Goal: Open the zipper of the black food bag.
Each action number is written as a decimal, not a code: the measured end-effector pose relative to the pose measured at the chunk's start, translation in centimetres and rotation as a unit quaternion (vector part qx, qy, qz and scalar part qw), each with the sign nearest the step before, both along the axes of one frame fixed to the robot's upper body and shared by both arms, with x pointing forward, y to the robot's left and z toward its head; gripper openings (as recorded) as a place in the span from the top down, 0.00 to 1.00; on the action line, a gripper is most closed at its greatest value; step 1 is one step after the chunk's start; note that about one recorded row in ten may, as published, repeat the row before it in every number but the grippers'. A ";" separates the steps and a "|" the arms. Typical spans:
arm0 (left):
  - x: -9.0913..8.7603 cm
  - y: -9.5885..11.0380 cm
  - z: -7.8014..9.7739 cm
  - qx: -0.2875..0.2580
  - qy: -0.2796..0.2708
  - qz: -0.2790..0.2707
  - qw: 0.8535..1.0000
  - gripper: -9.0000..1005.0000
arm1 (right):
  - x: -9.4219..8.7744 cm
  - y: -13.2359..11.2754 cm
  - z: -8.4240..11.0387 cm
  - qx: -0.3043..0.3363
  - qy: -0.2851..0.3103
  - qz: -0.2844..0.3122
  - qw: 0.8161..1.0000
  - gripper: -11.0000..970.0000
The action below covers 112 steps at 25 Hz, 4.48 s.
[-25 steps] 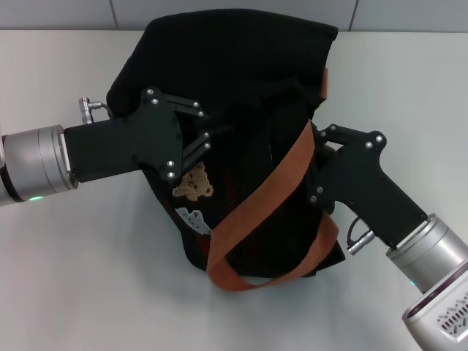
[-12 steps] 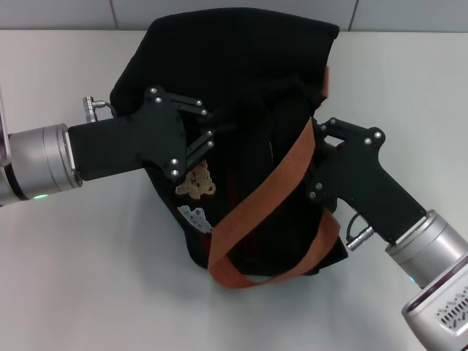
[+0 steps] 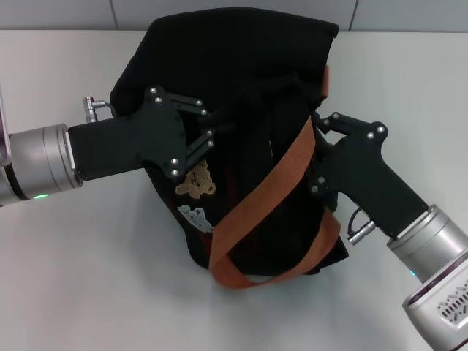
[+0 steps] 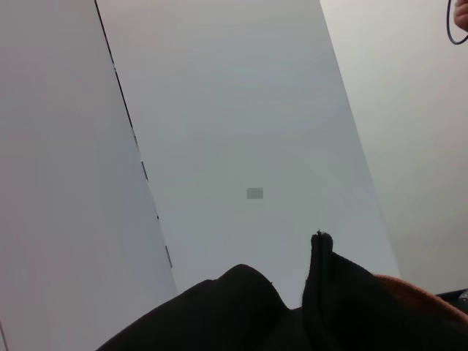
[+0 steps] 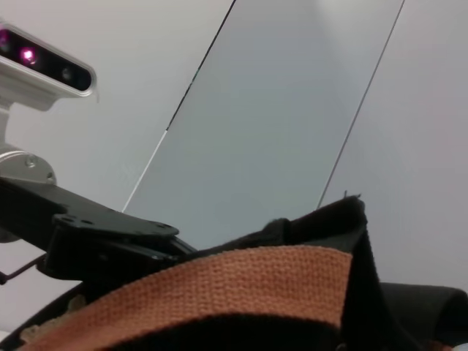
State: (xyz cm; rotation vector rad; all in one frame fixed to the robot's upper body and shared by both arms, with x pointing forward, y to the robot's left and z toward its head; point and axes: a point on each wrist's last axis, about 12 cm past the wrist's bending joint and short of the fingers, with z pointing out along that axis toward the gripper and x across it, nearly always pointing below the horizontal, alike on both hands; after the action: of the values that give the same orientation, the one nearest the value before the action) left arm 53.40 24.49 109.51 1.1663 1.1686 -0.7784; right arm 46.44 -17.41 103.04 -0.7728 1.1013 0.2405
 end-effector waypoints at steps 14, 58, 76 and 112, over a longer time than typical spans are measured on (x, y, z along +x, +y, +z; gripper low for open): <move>-0.1 0.0 -0.1 0.001 -0.004 0.000 1.000 0.92 | 0.1 -0.1 -0.1 -0.007 0.002 0.001 1.000 0.88; -2.8 6.8 -1.0 -0.085 -0.026 0.207 0.974 0.88 | -0.6 -6.3 -2.6 -0.020 0.071 -0.119 0.990 0.97; -3.2 7.4 -2.5 -0.123 -0.002 0.281 0.952 0.86 | 1.4 -6.9 -1.5 0.047 0.082 -0.148 0.984 0.89; -5.4 9.7 2.5 -0.089 0.141 0.006 0.986 0.19 | 1.4 -10.8 5.5 0.115 0.278 0.336 0.893 0.24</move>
State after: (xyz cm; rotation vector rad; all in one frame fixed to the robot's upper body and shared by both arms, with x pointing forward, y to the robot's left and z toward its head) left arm 48.04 34.19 111.97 0.9195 1.3064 -1.0405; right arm 47.89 -28.25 108.54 -0.8731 1.2690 1.2216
